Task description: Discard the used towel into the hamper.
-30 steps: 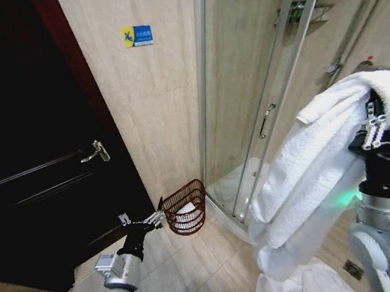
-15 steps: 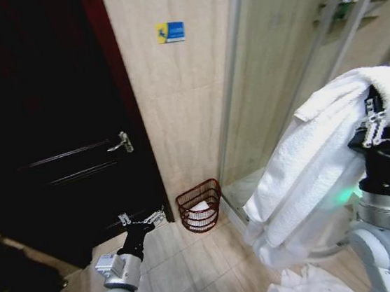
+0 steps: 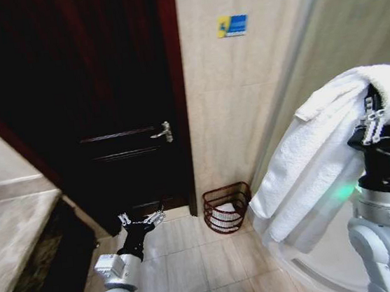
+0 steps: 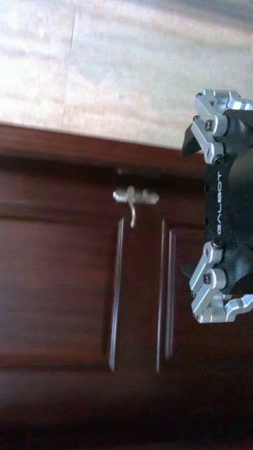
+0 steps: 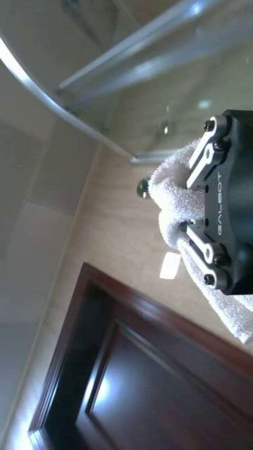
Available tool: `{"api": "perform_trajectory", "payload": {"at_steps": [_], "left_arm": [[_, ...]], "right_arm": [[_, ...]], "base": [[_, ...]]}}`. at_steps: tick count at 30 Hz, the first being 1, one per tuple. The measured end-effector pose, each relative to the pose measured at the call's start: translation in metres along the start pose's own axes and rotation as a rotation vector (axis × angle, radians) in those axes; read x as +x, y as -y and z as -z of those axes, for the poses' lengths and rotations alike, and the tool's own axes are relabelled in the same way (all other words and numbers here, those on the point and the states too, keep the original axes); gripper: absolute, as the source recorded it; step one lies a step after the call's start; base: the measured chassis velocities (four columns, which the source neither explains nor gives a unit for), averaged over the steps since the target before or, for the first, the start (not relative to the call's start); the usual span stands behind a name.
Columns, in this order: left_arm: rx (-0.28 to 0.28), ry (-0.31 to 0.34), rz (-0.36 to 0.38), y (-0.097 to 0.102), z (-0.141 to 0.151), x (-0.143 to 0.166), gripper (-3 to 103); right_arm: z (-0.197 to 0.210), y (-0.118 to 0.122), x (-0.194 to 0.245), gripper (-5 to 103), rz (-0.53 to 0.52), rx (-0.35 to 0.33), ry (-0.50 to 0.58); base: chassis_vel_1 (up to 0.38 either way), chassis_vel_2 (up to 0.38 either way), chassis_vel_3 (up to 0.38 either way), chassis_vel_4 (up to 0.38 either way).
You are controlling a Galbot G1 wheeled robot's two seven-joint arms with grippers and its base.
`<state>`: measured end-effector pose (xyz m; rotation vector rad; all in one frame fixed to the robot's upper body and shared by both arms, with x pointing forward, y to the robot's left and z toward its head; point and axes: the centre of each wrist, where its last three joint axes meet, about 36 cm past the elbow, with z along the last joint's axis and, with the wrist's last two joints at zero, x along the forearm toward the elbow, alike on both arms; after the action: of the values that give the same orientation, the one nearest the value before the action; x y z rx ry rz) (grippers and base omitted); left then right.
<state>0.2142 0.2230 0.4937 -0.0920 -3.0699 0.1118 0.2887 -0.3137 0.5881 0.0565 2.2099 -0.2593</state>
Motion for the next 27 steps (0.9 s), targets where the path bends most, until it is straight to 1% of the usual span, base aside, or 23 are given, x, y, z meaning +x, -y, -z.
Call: {"api": "perform_trajectory", "payload": {"at_steps": [13,27], "left_arm": [[0.000,0.000,0.000,0.000,0.000,0.000,100],[0.000,0.000,0.000,0.000,0.000,0.000,100]], "right_arm": [[-0.002,0.001,-0.002,8,0.010,-0.006,0.004],[-0.018,0.002,-0.011,8,0.043,-0.026,0.019]], "base": [[0.087,0.099,0.090,0.094],[0.002,0.002,0.003,0.004]]}}
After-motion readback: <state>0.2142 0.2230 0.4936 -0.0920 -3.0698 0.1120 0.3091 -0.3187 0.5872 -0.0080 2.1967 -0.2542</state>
